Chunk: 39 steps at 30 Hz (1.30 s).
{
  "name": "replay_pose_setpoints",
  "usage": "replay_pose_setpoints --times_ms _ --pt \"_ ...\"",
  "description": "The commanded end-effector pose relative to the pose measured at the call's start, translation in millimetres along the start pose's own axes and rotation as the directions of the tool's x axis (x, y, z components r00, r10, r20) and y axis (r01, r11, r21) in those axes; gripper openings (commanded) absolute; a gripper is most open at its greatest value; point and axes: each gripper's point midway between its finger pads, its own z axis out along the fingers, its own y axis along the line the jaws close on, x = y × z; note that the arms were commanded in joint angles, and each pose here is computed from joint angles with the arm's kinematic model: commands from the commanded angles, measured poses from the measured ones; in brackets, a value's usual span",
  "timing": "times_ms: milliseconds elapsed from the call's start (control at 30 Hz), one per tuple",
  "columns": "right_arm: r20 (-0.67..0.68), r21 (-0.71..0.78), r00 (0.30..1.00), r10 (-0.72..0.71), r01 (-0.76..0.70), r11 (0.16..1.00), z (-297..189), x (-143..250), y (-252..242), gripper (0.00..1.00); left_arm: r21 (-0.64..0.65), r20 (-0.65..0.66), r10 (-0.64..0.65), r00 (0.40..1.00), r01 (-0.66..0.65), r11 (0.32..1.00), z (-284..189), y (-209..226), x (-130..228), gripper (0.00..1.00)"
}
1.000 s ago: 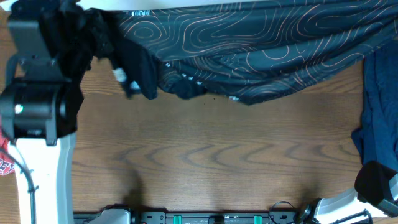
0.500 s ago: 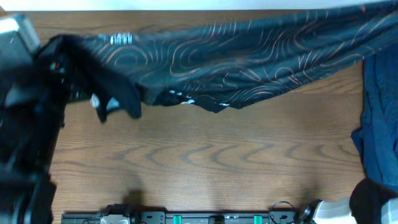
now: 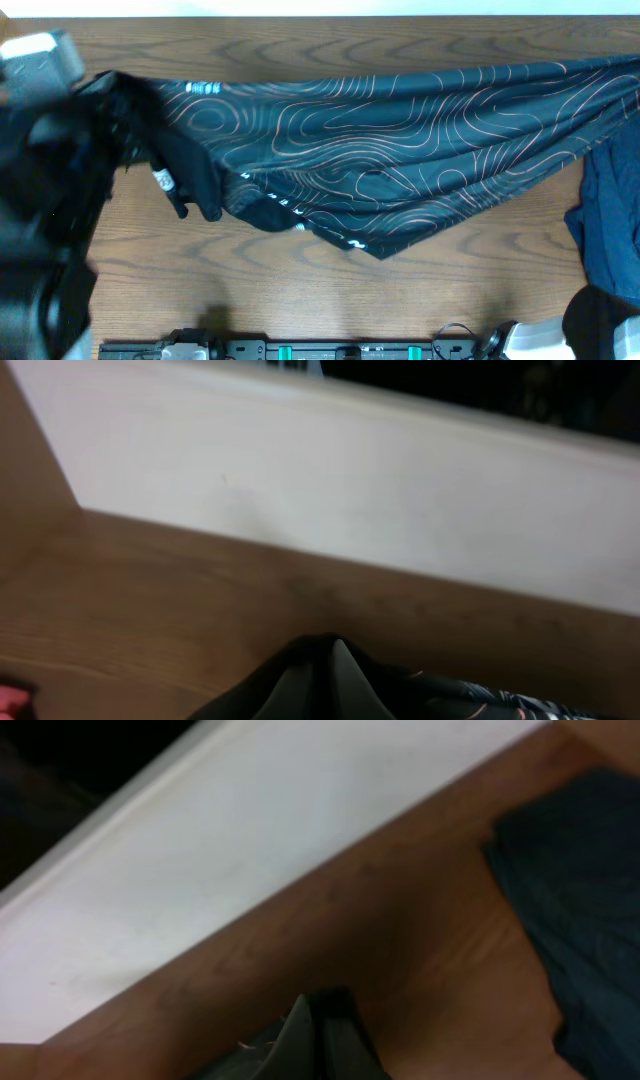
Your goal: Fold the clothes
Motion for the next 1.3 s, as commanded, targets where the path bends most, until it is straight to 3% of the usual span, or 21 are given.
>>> replay_pose_setpoints --times_ms 0,133,333,567,767,1133,1167,1200,1233,1267 --pt "-0.093 0.065 0.995 0.038 -0.032 0.997 37.1 4.6 -22.0 0.01 0.041 -0.134 0.006 0.991 0.000 0.999 53.1 -8.9 19.5 0.06" --pt "-0.229 0.103 0.970 0.084 -0.061 0.993 81.8 20.3 -37.2 0.01 0.055 -0.297 0.005 0.955 0.012 0.998 115.8 -12.4 54.5 0.06" --pt "-0.407 0.142 0.906 0.118 -0.065 0.988 161.3 47.8 -53.6 0.01 0.003 -0.528 -0.009 0.849 0.012 1.000 204.9 -1.5 128.3 0.06" --pt "-0.580 0.212 0.803 0.138 -0.014 0.977 244.5 99.6 -70.1 0.01 -0.017 -0.663 -0.008 0.748 -0.005 1.000 259.3 1.4 193.8 0.06" --pt "-0.635 0.226 0.764 0.114 0.042 0.973 298.2 130.6 -75.1 0.01 -0.003 -0.663 0.004 0.749 -0.009 1.000 281.6 -3.7 206.8 0.06" --pt "-0.539 0.207 0.842 0.031 0.098 0.973 336.2 109.8 -81.0 0.01 0.014 -0.626 0.015 0.780 -0.008 1.000 290.6 -9.1 199.2 0.06" --pt "-0.534 0.214 0.845 0.040 0.089 0.973 335.9 107.4 -84.4 0.13 0.014 -0.626 0.015 0.779 -0.008 1.000 290.5 -9.1 199.3 0.06" --pt "-0.530 0.222 0.846 0.050 0.081 0.972 335.3 105.6 -88.1 0.56 0.013 -0.626 0.015 0.779 -0.008 1.000 290.5 -8.9 199.2 0.06" --pt "-0.528 0.222 0.847 0.051 0.080 0.972 334.1 103.0 -92.6 0.76 0.015 -0.626 0.018 0.780 -0.011 1.000 290.6 -8.8 199.1 0.06" --pt "-0.531 0.221 0.846 0.048 0.084 0.972 332.7 101.6 -96.8 0.83 0.016 -0.626 0.019 0.780 -0.011 1.000 290.6 -9.0 199.2 0.06"
